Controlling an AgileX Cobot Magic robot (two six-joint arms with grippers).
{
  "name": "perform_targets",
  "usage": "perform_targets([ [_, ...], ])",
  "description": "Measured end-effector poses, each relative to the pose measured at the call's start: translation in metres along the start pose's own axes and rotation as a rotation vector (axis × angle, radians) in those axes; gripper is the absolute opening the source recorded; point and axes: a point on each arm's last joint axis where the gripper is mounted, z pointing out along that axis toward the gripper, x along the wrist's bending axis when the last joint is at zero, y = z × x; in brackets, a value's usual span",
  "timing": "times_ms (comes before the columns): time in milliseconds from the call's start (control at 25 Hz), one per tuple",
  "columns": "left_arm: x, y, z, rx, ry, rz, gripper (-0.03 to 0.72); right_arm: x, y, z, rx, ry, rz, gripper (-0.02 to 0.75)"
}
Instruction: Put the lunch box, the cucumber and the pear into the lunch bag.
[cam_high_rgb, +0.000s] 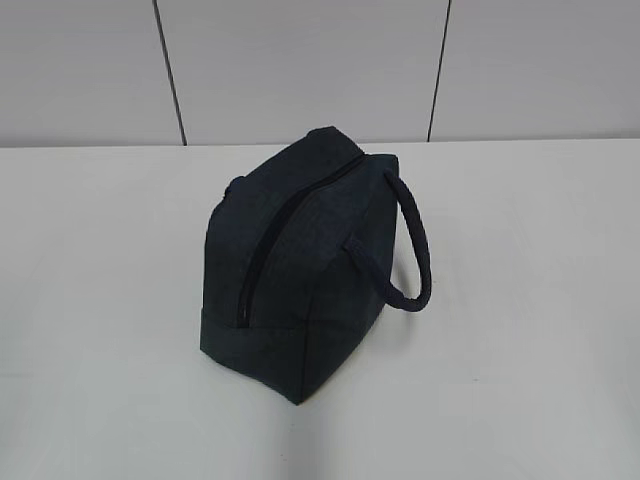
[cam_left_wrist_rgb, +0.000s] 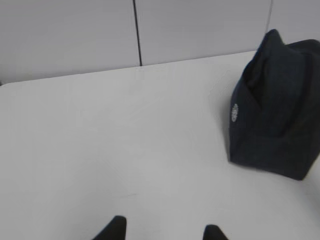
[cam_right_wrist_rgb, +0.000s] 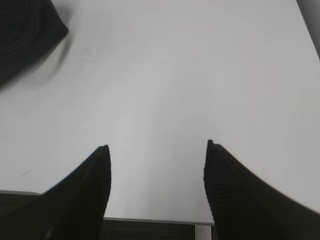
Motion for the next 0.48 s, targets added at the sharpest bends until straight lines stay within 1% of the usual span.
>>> perform_targets([
  [160, -0.0011, 0.0002, 0.0003, 0.005, 0.074, -0.039, 0.287, 0.0009, -0.0002, -0.0004, 0.006, -0.077, 0.045, 0.464],
  [480, -0.0012, 0.0002, 0.0003, 0.005, 0.084, -0.044, 0.287, 0.001, -0.0002, -0.0005, 0.007, -0.091, 0.054, 0.464],
])
